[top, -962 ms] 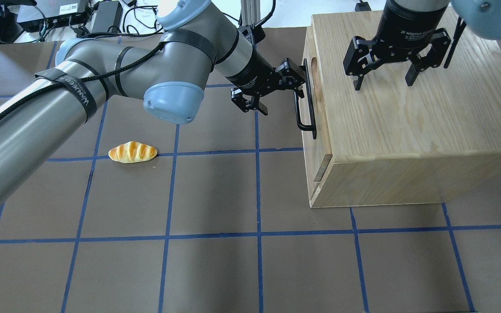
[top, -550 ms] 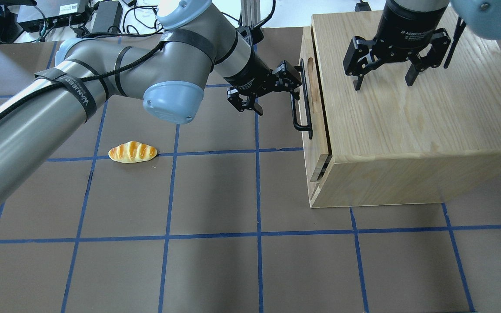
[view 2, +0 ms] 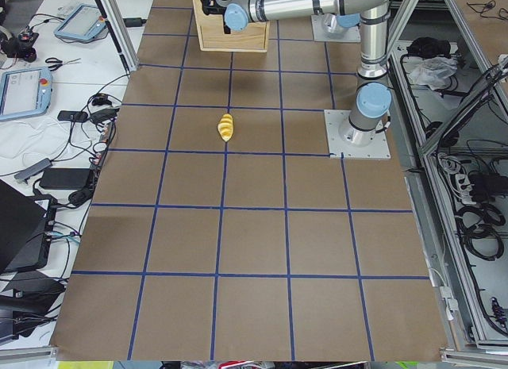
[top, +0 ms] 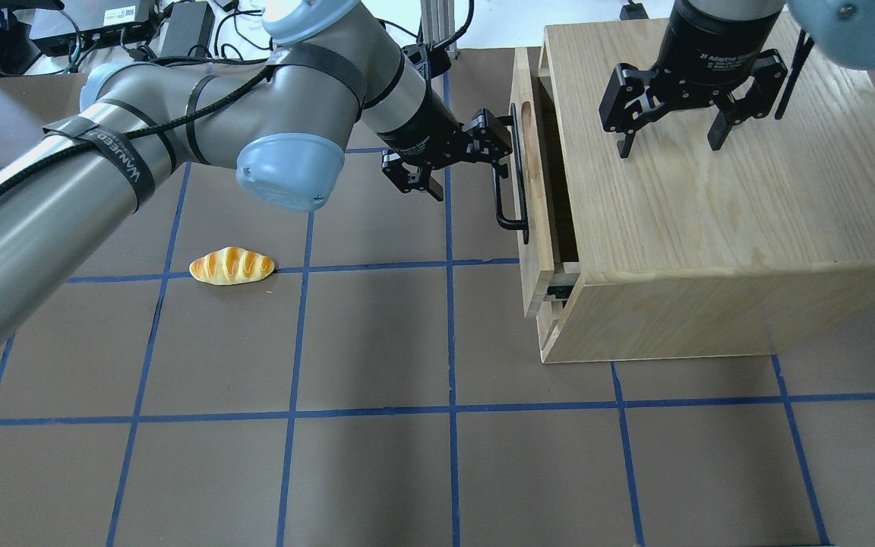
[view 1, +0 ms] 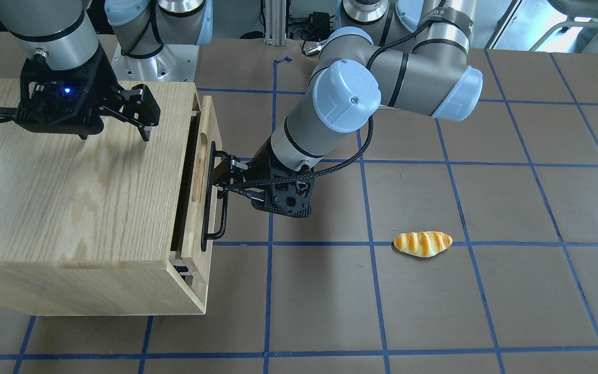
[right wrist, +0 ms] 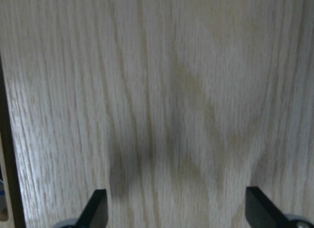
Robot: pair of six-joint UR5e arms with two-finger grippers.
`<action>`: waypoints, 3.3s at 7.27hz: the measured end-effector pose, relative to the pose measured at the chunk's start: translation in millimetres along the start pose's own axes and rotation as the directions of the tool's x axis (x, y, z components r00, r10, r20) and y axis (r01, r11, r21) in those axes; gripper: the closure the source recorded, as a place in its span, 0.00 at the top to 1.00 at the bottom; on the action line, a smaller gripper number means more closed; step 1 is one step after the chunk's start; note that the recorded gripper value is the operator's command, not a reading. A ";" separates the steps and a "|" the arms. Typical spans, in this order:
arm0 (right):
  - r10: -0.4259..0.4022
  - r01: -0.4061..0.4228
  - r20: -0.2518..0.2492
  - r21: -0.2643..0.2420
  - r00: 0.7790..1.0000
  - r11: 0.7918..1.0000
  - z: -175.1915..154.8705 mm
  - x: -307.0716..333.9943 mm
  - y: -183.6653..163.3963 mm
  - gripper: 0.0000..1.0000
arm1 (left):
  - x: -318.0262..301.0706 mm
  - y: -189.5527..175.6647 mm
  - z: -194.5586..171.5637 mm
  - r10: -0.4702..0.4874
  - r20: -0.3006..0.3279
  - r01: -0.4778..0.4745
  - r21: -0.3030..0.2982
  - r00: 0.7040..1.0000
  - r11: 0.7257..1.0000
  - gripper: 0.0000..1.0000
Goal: Open upper drawer
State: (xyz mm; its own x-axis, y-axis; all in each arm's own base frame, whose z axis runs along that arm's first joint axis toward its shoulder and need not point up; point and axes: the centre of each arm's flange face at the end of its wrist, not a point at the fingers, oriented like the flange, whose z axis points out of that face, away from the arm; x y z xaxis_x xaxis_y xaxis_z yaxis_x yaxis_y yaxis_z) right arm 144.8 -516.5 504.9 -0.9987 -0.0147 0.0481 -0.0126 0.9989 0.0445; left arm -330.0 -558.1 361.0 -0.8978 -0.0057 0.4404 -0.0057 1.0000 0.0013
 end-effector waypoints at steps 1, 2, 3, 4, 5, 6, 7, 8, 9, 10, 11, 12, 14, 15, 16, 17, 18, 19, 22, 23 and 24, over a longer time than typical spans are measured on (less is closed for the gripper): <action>0.000 0.000 0.000 0.000 1.000 1.000 0.0 0.0 0.0 1.00 | -8.9 -3.5 -5.2 0.001 0.018 -0.001 0.001 1.000 1.000 1.00; 0.000 0.000 0.000 0.000 1.000 1.000 0.0 0.0 0.0 1.00 | -16.9 -6.6 -11.1 -0.005 0.026 0.005 0.002 1.000 1.000 1.00; 0.000 0.000 0.000 0.000 1.000 1.000 0.0 0.0 0.0 1.00 | -24.3 -9.1 -15.3 -0.010 0.031 0.010 0.000 0.999 1.000 1.00; 0.000 0.000 0.000 0.000 1.000 1.000 0.0 0.0 0.0 1.00 | -33.1 -11.1 -18.4 -0.011 0.036 0.012 -0.008 0.999 1.000 1.00; 0.000 0.000 0.000 0.000 1.000 1.000 0.0 0.0 0.0 1.00 | -45.6 -14.9 -24.1 -0.018 0.039 0.019 -0.014 0.999 1.000 1.00; 0.000 0.000 0.000 0.000 1.000 1.000 0.1 0.0 0.0 1.00 | -60.8 -19.8 -35.5 -0.034 0.040 0.035 -0.011 0.999 0.999 1.00; 0.000 0.000 0.000 -0.001 1.000 1.000 0.4 0.0 0.1 1.00 | -74.7 -22.3 -47.1 -0.041 0.041 0.041 -0.010 0.998 0.999 1.00; 0.001 -0.001 0.000 -0.001 1.000 1.000 0.4 0.0 0.1 1.00 | -85.5 -23.2 -55.7 -0.043 0.043 0.043 -0.014 0.998 0.999 1.00; 0.001 -0.001 0.000 -0.001 1.000 1.000 0.3 0.1 0.0 1.00 | -93.8 -24.0 -61.8 -0.047 0.045 0.048 -0.017 0.998 0.999 1.00; 0.001 -0.001 0.000 0.000 1.000 1.000 0.1 0.2 0.0 1.00 | -100.7 -23.8 -66.0 -0.039 0.062 0.041 -0.021 0.997 0.999 1.00; 0.001 -0.001 0.000 0.000 1.000 1.000 0.0 0.2 0.0 1.00 | -108.1 -23.2 -69.6 -0.025 0.097 0.028 -0.027 0.995 0.999 1.00; 0.001 -0.001 0.000 0.000 1.000 1.000 0.0 0.1 0.0 1.00 | -115.2 -22.5 -74.4 -0.020 0.126 0.025 -0.032 0.992 0.999 1.00; 0.001 -0.001 0.000 0.000 1.000 1.000 0.0 0.0 0.0 1.00 | -120.9 -21.0 -86.0 -0.027 0.143 0.032 -0.034 0.989 0.999 1.00; 0.001 -0.001 0.000 0.000 1.000 1.000 0.1 0.0 0.0 1.00 | -122.7 -19.6 -94.7 -0.036 0.145 0.042 -0.035 0.989 0.999 1.00; 0.001 -0.001 0.000 0.000 1.000 1.000 0.2 0.0 0.0 1.00 | -124.6 -17.6 -103.7 -0.046 0.145 0.051 -0.033 0.988 0.998 1.00; 0.000 0.000 0.000 0.000 1.000 1.000 0.1 0.0 0.0 1.00 | -123.1 -13.8 -116.8 -0.053 0.143 0.057 -0.028 0.988 0.998 1.00; 0.000 0.000 0.000 0.000 1.000 1.000 0.1 0.0 0.0 1.00 | -119.6 -8.8 -135.1 -0.060 0.146 0.065 -0.025 0.987 0.998 1.00; -0.001 0.001 0.000 0.000 1.000 1.000 0.0 0.0 0.0 1.00 | -120.2 -4.1 -159.4 -0.069 0.180 0.073 -0.015 0.981 0.997 1.00; 0.000 0.000 0.000 0.000 1.000 1.000 0.0 0.2 0.0 1.00 | -116.0 35.2 -246.9 -0.048 0.405 0.049 0.009 0.913 0.999 1.00; 0.001 -0.001 0.000 0.000 1.000 1.000 0.1 0.3 0.0 1.00 | -107.6 54.4 -270.4 -0.030 0.438 0.022 0.022 0.898 1.000 1.00; 0.001 -0.001 0.000 0.000 1.000 1.000 0.2 0.4 -0.1 1.00 | -101.8 68.0 -284.3 -0.013 0.452 -0.003 0.035 0.892 0.999 1.00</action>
State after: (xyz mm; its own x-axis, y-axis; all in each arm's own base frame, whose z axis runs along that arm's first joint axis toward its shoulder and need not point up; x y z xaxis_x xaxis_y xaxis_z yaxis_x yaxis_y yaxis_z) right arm 144.4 -516.5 504.8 -0.9988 -0.0133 0.0481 -0.0111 0.9989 0.0448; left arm -113.7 -489.1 571.5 -0.9997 -0.0191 -0.0129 -0.0187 0.9993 -0.0313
